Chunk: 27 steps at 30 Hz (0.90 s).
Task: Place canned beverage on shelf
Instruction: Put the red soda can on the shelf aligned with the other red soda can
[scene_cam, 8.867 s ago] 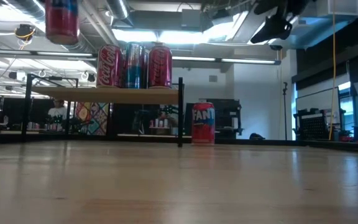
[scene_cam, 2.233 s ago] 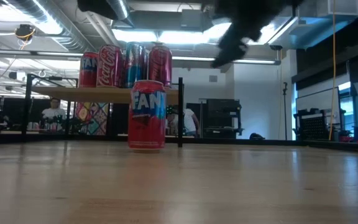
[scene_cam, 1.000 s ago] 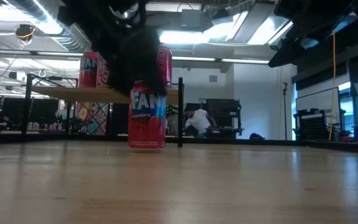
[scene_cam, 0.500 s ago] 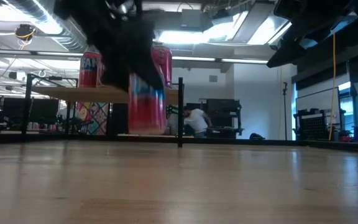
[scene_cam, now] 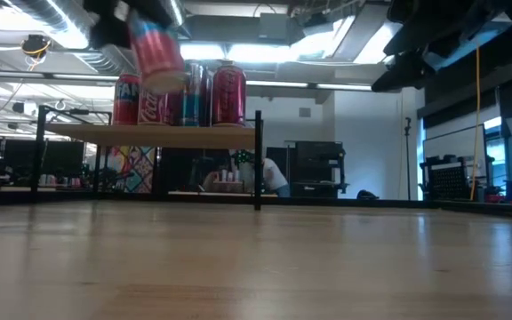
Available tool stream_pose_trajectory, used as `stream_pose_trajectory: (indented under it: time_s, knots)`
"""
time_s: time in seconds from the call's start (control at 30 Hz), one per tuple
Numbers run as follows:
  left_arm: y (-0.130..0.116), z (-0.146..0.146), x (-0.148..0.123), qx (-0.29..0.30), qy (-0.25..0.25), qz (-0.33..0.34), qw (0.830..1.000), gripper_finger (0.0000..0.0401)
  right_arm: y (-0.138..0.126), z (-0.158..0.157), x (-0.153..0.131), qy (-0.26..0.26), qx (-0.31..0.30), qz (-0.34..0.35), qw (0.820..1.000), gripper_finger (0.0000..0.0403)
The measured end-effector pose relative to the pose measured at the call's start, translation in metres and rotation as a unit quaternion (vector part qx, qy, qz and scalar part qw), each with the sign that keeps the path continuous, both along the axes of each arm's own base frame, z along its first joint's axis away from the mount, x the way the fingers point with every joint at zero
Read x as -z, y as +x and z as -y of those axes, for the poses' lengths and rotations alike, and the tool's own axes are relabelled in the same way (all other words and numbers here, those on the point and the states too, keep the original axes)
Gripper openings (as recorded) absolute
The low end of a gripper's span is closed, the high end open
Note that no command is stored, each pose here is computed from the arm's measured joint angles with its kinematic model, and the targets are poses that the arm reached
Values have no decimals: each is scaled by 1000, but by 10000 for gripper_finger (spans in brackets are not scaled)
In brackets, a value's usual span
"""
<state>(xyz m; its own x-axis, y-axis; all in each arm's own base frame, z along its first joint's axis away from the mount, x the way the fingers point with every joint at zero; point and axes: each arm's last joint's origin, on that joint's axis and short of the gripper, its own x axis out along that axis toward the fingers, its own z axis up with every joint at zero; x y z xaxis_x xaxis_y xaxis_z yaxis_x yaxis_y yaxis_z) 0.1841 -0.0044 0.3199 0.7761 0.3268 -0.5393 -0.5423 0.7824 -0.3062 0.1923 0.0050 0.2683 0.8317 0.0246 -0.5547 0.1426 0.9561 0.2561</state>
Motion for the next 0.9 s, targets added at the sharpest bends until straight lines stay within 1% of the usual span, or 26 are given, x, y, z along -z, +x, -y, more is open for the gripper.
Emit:
stream_pose_trajectory:
  time_s: [0.2,0.3,0.5,0.67,0.8,0.9]
  knots:
    - [-37,-9,-40,-44,36,-50,997,273,2,2,-3,9,35,20,999,367]
    - [-49,-16,-50,-55,52,-87,993,273,2,4,-4,18,52,23,998,367]
    - [-59,-35,-49,-61,87,-157,982,273,2,14,-4,28,85,24,996,367]
    - [-67,-56,-48,-67,112,-207,970,273,2,21,-4,43,96,24,994,367]
    - [-72,-74,-45,-55,110,-231,965,273,2,22,-4,54,97,24,994,367]
    - [-74,-89,-32,-40,91,-237,967,273,2,22,-4,62,103,24,993,367]
